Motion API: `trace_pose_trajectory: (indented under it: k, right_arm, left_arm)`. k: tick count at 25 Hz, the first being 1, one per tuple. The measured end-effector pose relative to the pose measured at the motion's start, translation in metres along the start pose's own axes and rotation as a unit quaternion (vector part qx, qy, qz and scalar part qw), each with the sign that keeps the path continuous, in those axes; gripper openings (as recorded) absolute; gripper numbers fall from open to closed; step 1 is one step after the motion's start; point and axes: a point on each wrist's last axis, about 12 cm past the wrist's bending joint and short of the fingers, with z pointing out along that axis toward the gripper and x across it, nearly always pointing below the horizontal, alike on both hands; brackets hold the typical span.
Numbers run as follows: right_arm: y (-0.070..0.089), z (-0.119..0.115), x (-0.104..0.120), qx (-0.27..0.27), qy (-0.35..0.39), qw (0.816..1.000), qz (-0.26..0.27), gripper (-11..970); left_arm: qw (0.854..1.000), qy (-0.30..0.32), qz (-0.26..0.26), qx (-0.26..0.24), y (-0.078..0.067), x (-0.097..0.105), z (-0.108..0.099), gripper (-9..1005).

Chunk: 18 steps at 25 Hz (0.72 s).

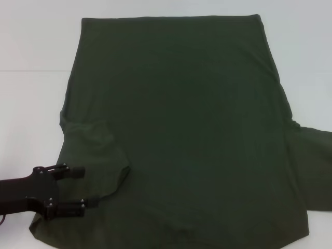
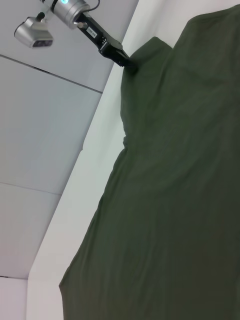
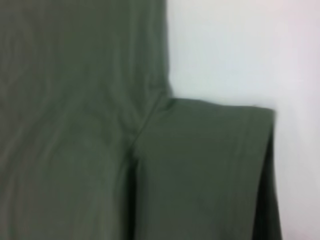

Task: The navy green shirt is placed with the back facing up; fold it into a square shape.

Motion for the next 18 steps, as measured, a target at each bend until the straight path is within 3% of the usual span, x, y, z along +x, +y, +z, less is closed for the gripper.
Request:
trace_pose_trajectory:
  k: [7,18]
  right_arm:
    - [-0.016,-0.018,0.0,0.008,-0.033,0.999,0.019,5]
    - [-0.018,-0.044,-0.016,0.014,-0.092,0.995,0.024,4]
  left_arm:
    - [1.0,0.003,0.0,-0.002,0.001,0.0,-0.001,888]
    - [1.0,0.004,-0.004,-0.003,0.002,0.0,-0.002,887]
